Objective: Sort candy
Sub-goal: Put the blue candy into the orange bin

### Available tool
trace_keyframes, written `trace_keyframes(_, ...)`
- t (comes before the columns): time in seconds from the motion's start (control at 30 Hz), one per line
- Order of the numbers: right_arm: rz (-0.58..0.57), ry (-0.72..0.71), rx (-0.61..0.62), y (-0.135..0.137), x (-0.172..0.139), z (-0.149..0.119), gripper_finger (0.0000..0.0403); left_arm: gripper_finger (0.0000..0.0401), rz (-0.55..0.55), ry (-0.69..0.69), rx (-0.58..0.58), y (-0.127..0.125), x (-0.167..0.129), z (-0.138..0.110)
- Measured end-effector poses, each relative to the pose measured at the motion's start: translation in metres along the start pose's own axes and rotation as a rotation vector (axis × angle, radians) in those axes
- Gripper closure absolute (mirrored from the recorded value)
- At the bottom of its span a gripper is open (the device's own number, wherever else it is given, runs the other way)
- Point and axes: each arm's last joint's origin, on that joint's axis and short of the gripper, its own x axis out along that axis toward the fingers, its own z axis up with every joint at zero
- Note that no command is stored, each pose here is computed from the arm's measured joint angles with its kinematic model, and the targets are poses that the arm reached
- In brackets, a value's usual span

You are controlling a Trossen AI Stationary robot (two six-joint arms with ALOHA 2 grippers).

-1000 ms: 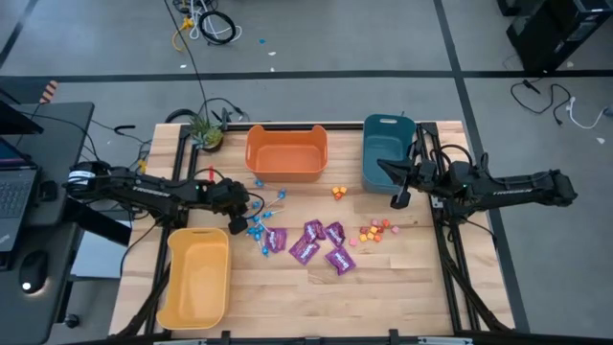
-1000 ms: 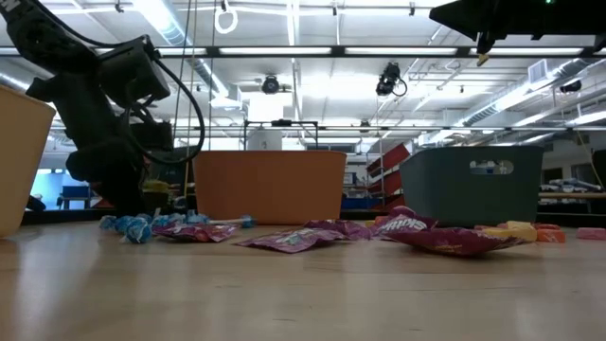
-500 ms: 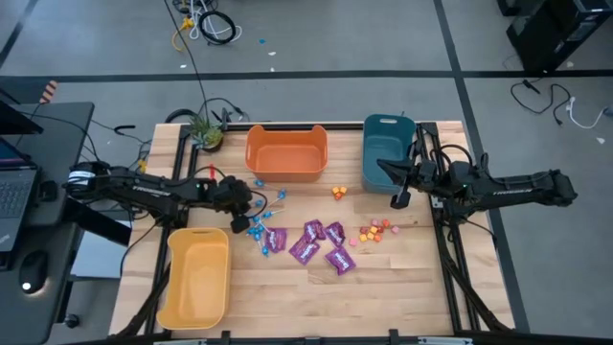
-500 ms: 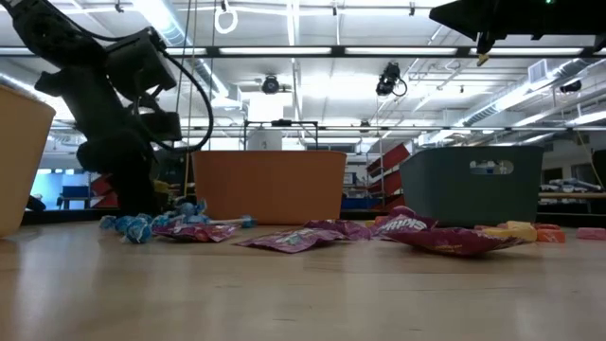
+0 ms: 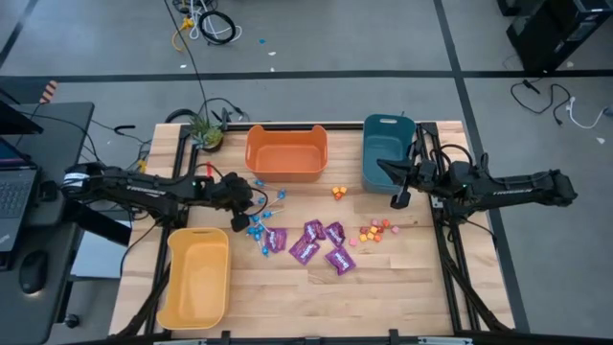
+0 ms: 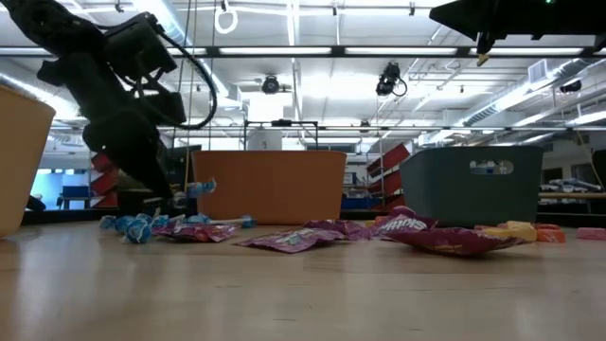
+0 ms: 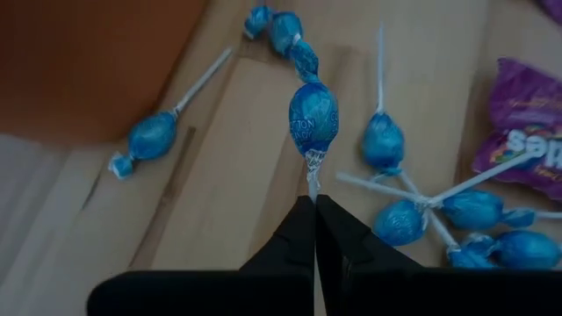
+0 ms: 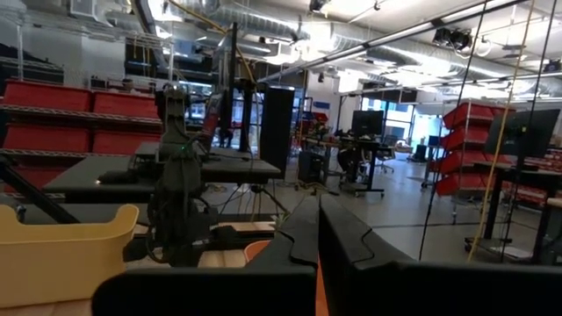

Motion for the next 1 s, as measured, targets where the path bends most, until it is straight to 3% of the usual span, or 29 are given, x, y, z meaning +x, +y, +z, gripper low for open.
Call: trace_keyframes(1.0, 0.001, 0.0, 0.017, 0.0, 0.0, 0.0, 0.0403, 0.0401, -0.018, -0.343, 0.095, 0.0, -0.033, 0.024)
